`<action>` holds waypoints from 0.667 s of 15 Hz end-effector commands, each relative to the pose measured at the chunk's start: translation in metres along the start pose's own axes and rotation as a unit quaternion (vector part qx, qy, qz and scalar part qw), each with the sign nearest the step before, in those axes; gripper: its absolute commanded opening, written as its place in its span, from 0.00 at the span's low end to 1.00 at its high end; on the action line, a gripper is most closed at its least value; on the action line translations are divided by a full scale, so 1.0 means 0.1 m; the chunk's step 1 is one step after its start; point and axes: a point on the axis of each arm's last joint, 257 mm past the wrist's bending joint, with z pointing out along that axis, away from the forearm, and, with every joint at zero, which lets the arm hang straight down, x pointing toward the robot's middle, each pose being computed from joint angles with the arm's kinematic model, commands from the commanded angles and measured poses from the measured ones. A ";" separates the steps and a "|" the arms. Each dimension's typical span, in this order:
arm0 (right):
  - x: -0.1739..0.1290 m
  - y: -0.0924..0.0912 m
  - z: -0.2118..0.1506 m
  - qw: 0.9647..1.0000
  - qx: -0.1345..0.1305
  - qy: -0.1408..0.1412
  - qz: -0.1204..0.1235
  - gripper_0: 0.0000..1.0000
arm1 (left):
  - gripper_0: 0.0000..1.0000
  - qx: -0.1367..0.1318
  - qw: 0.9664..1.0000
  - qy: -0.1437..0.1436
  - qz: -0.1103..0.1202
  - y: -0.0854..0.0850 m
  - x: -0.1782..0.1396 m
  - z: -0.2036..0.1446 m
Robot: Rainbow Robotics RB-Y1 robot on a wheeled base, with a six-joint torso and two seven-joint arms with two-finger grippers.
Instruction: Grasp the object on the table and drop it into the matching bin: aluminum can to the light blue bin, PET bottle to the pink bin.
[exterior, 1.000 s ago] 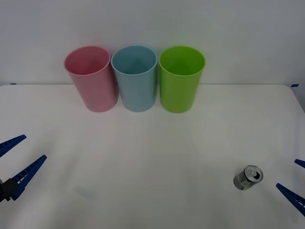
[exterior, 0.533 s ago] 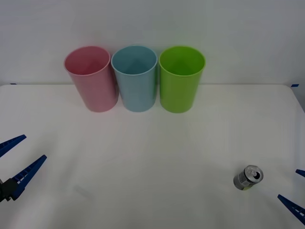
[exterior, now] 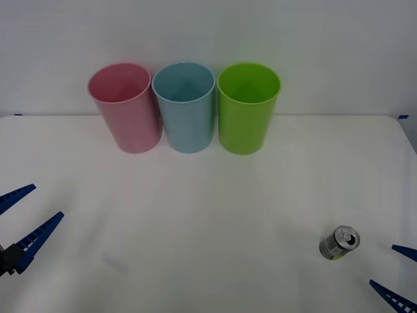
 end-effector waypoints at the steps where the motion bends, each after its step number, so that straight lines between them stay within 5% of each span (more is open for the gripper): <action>1: 0.12 0.00 0.07 1.000 -0.003 0.002 0.011 1.00 | 1.00 0.000 1.000 0.000 0.000 0.00 0.00 0.00; 10: 0.22 0.10 0.45 0.999 -0.006 -0.037 0.034 1.00 | 1.00 0.000 1.000 0.000 0.000 0.00 0.00 0.00</action>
